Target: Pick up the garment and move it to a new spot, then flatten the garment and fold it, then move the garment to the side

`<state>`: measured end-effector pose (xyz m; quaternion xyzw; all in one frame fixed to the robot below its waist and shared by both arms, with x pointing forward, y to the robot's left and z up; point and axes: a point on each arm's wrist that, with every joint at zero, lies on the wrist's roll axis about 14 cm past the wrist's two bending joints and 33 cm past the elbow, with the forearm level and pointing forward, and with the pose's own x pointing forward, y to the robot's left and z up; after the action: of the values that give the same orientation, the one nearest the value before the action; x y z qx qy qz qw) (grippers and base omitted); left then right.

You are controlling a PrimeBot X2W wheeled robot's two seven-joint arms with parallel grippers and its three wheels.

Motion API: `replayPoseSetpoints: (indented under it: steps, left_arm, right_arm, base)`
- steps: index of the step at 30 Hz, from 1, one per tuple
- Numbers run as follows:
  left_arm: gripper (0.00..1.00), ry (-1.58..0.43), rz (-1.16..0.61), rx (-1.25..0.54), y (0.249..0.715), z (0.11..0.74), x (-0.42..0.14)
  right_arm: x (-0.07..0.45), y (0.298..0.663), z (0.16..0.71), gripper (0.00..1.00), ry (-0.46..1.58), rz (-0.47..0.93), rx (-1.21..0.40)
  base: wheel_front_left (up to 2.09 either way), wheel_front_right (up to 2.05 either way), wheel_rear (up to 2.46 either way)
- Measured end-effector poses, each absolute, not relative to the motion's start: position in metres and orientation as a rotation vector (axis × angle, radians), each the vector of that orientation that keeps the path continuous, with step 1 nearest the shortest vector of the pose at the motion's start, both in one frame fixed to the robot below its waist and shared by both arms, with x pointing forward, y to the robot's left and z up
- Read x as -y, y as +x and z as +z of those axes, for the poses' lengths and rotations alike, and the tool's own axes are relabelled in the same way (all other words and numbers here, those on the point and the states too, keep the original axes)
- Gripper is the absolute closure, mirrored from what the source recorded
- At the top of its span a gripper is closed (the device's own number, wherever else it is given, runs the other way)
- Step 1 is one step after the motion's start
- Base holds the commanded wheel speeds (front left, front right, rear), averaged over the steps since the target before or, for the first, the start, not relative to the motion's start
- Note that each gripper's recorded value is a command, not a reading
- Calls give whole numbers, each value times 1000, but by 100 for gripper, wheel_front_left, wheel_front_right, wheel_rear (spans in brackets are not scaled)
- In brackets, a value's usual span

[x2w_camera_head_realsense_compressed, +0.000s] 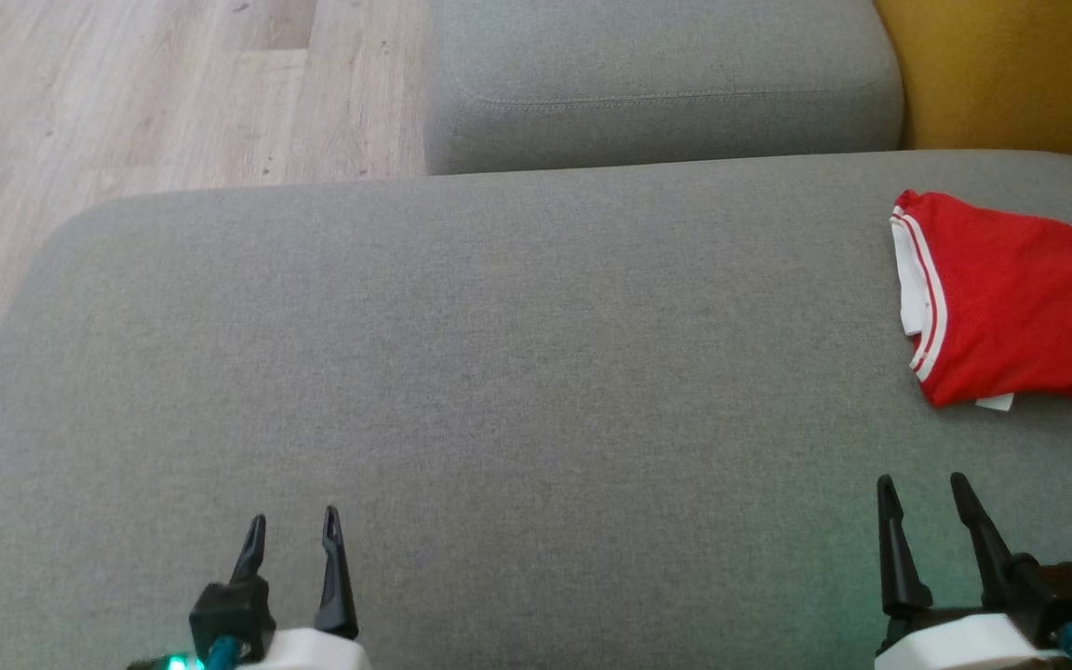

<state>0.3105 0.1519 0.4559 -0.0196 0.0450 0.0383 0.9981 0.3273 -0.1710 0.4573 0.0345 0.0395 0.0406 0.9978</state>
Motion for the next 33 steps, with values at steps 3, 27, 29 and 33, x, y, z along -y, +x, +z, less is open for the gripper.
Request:
replayPoseSetpoints:
  steps: [3,27,29,33]
  left_arm:
    - [0,-37,79,-107,307,451,-152]
    - [100,-151,105,-294,280,402,-156]
    - [100,-176,107,-295,282,403,-156]
    - [100,-225,121,-310,282,400,-158]
  right_arm:
    - [171,328,459,0,69,82,-73]
    - [177,303,415,100,193,27,-232]
    - [178,305,416,100,216,19,-230]
    - [180,309,419,100,261,3,-224]
  base:
    - [0,0,0]
    - [0,0,0]
    - [0,0,0]
    - [0,0,0]
